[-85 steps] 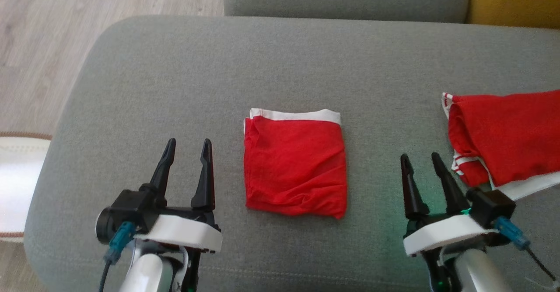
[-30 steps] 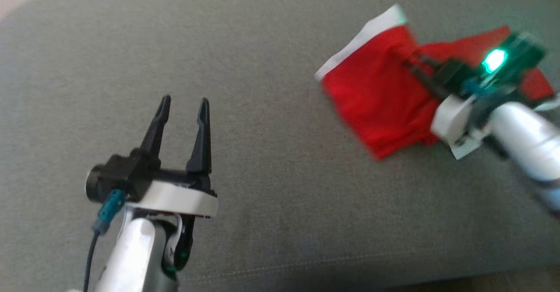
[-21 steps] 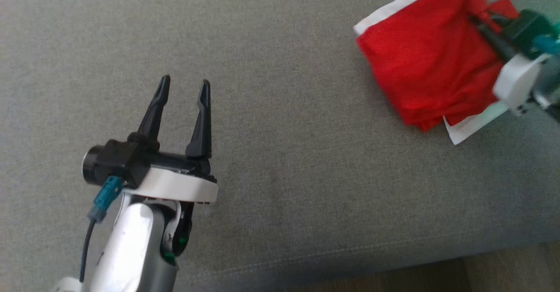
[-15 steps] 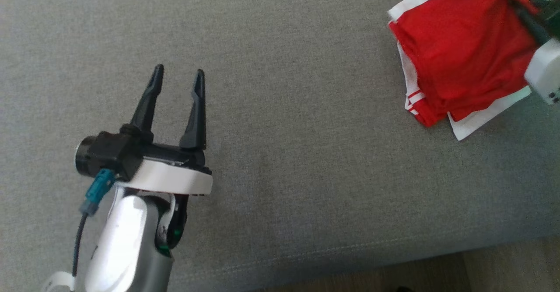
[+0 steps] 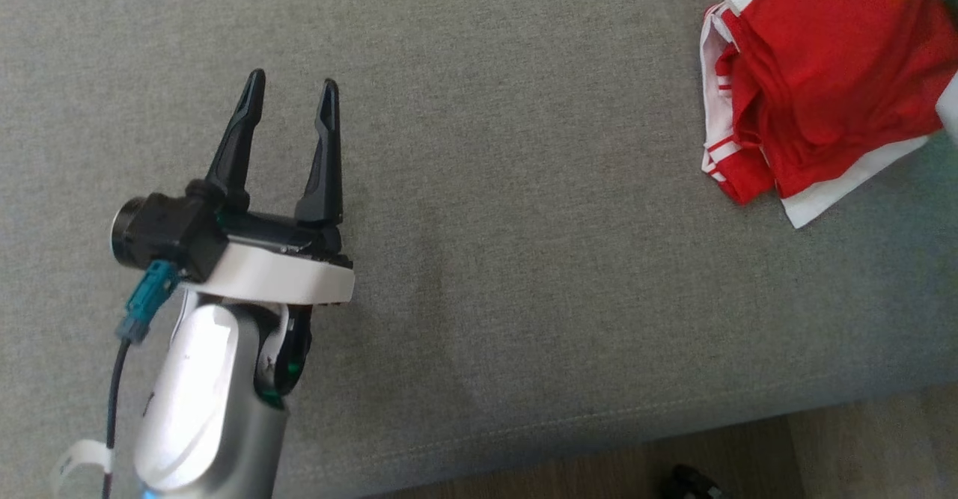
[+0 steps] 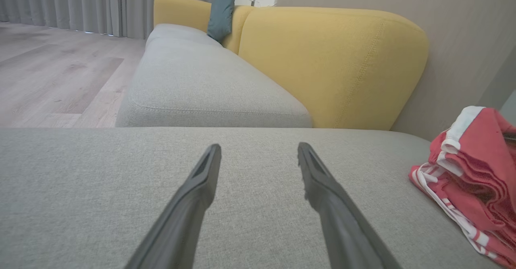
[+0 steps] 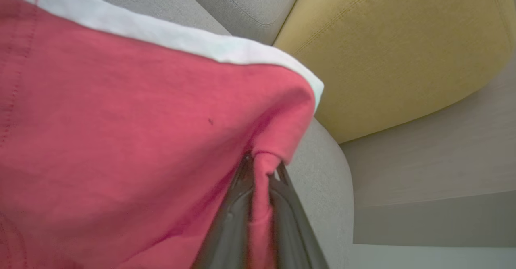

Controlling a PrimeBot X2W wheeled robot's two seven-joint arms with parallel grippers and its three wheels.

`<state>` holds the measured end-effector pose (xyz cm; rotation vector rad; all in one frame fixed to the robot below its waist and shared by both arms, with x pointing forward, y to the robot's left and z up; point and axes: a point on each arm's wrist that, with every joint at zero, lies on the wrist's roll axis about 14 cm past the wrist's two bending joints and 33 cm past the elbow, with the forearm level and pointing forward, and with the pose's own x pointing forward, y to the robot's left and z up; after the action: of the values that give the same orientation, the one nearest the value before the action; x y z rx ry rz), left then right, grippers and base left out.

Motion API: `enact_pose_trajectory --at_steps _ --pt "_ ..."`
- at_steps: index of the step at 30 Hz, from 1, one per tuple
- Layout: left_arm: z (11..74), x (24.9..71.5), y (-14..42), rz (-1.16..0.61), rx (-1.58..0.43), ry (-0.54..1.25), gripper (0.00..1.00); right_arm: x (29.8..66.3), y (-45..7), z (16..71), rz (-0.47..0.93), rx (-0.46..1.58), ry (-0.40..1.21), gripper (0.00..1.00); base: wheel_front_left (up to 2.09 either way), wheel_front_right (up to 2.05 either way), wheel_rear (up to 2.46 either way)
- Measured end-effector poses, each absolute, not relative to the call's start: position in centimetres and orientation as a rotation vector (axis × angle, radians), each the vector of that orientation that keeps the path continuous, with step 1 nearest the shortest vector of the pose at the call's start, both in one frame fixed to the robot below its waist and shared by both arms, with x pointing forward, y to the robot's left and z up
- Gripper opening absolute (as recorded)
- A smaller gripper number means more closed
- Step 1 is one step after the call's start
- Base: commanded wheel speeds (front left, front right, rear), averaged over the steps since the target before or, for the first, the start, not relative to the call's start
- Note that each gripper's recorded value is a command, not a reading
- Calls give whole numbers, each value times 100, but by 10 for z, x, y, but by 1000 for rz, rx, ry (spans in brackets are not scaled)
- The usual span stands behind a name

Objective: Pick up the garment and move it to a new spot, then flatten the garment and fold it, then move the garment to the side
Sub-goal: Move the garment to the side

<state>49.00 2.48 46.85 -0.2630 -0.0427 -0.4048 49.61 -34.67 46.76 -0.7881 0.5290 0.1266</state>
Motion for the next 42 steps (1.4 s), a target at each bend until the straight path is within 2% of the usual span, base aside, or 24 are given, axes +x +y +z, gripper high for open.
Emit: enact_pose_trajectory --at_steps 3,4,5,6,13,16,21,28,32,36,42 --pt "466 493 27 -400 -262 -40 100 499 -346 466 114 -776 528 0 0 0 0" --pt "466 493 28 -399 -262 -40 100 500 -345 467 109 -769 525 33 0 0 0" --pt "465 494 30 -394 -262 -39 100 502 -344 468 104 -756 515 87 0 0 0" --pt "464 494 31 -390 -260 -36 100 503 -344 469 94 -741 512 100 0 0 0" --pt "463 493 36 -379 -252 -30 100 495 -347 464 43 -699 545 100 0 0 0" --pt "470 492 37 -377 -247 -45 100 496 -339 474 38 -686 508 100 0 0 0" --pt "491 487 43 -360 -236 -86 100 507 -311 513 49 -622 340 100 0 0 0" --pt "514 464 65 -295 -209 -123 100 515 -230 578 144 -440 1 100 0 0 0" --pt "531 449 82 -247 -190 -159 100 500 -178 591 212 -285 -126 100 0 0 0" --pt "541 430 100 -193 -172 -182 100 478 -138 586 254 -138 -182 100 0 0 0" --pt "543 397 126 -113 -152 -180 100 443 -124 559 236 -6 -175 100 0 0 0"
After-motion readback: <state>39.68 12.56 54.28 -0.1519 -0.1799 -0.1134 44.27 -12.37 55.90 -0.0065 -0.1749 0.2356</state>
